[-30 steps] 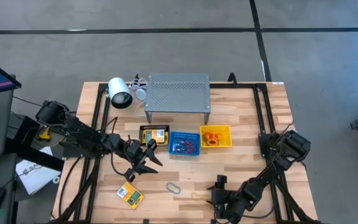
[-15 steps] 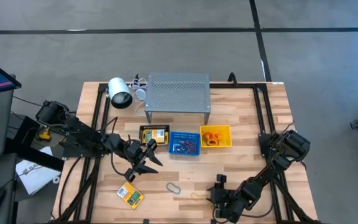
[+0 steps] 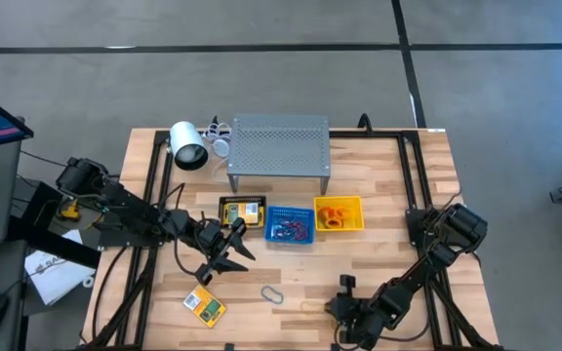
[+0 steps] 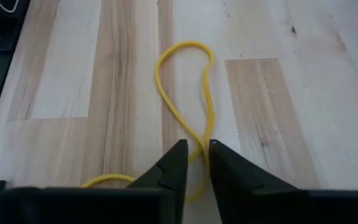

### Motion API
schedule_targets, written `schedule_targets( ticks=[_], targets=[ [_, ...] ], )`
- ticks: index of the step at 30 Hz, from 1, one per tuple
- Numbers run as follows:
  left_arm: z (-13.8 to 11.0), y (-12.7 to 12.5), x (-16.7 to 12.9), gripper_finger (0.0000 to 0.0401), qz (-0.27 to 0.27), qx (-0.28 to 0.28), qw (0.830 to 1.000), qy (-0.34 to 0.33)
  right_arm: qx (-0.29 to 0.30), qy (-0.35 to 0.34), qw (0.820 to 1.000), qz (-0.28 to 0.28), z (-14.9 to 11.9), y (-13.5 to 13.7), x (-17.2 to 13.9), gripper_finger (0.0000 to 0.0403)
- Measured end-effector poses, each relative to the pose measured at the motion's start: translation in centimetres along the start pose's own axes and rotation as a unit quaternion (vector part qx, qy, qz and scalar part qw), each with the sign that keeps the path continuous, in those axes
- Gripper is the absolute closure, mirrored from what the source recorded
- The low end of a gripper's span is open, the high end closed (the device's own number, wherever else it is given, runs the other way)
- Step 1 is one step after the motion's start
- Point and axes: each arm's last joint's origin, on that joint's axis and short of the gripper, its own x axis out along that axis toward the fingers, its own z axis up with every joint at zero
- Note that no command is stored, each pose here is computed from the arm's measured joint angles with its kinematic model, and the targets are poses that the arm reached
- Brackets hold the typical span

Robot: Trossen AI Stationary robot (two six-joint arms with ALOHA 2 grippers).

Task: Pick & Place Office Desk Supplies
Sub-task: Put the yellow rubber band into the blue bin

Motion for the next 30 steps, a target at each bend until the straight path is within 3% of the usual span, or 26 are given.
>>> schedule_targets(
  ticks=[6, 19, 30],
  targets=[
    [0.0, 0.0, 0.0, 0.0261, 0.000, 0.000, 1.000, 0.000, 0.002, -0.001, 1.000, -0.001, 0.1, -0.1, 0.1, 0.0397],
    [0.0, 0.0, 0.0, 0.0265, 0.000, 0.000, 1.000, 0.000, -0.008, -0.022, 1.000, 0.004, 1.9, -0.8, -0.2, 0.0401],
    [0.0, 0.0, 0.0, 0.0265, 0.001, 0.000, 1.000, 0.002, -0.043, -0.083, 0.995, 0.027, 6.4, -2.4, -3.9, 0.0402]
  ],
)
